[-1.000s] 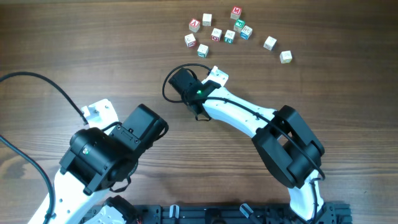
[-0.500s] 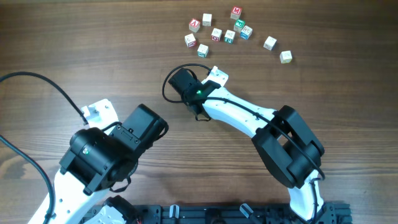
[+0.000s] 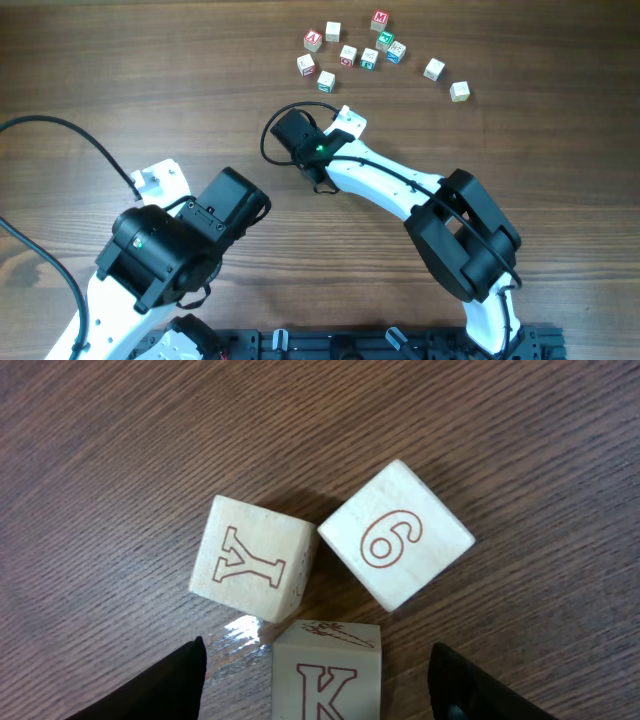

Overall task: Form a circle
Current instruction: 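Lower the K block below the Y and 6 blocks and release it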

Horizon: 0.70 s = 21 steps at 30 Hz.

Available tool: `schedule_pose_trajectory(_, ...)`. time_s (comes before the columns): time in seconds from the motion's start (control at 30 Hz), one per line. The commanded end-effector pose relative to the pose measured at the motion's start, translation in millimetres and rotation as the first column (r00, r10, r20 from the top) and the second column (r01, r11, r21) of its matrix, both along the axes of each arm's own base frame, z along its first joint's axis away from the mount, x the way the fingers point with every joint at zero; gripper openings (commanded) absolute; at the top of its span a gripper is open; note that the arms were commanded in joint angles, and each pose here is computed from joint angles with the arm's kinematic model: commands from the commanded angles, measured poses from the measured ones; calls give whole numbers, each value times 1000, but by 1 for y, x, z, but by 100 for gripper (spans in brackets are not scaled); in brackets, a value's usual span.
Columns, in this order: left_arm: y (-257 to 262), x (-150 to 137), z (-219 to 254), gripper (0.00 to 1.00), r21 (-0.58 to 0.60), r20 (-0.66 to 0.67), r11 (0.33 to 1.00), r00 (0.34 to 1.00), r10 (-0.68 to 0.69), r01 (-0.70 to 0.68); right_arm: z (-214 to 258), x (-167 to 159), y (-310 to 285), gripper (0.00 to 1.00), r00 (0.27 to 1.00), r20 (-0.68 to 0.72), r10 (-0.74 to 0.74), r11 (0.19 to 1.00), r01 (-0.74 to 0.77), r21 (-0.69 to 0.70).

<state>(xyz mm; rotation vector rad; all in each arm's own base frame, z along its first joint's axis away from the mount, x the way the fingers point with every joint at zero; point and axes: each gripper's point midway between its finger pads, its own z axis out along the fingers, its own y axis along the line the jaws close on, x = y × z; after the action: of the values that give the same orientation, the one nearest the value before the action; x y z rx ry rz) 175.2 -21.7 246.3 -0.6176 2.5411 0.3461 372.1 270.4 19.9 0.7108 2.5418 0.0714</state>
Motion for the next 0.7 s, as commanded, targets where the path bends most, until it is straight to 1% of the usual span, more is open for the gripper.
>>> schedule_pose_trajectory(0.0, 1, 0, 0, 100, -2, 9, 1000, 1000, 11, -11, 7, 10, 5, 74, 999, 18, 43, 999, -43, -14)
schedule_pose_trajectory(0.17, 1, 0, 0, 100, -2, 9, 1000, 1000, 11, -11, 29, 2, 3, 74, 999, 13, 43, 999, -43, 0)
schedule_pose_trajectory(0.2, 1, 0, 0, 100, -2, 9, 1000, 1000, 11, -11, 35, -1, 3, 72, 999, 12, 47, 999, -48, 3)
schedule_pose_trajectory(0.27, 1, 0, 0, 100, -2, 9, 1000, 1000, 11, -11, 43, -6, 5, 63, 998, 12, 58, 998, -58, 6)
schedule_pose_trajectory(0.4, 1, 0, 0, 100, -2, 9, 1000, 1000, 11, -11, 55, -20, 11, 28, 996, -3, 90, 996, -90, 16)
schedule_pose_trajectory(0.43, 1, 0, 0, 100, -2, 9, 1000, 1000, 11, -11, 59, -24, 13, 25, 995, -4, 99, 995, -99, 18)
schedule_pose_trajectory(0.47, 1, 0, 0, 100, -2, 9, 1000, 1000, 11, -11, 61, -27, 14, 18, 994, -5, 105, 994, -105, 17)
schedule_pose_trajectory(0.57, 1, 0, 0, 100, -2, 9, 1000, 1000, 11, -11, 60, -32, 13, 7, 994, -22, 111, 994, -111, 11)
schedule_pose_trajectory(0.6, 1, 0, 0, 100, -2, 9, 1000, 1000, 11, -11, 58, -34, 12, 5, 994, -28, 104, 995, -104, 12)
schedule_pose_trajectory(0.67, 1, 0, 0, 100, -2, 9, 1000, 1000, 11, -11, 53, -37, 9, 5, 996, -42, 80, 997, -79, 13)
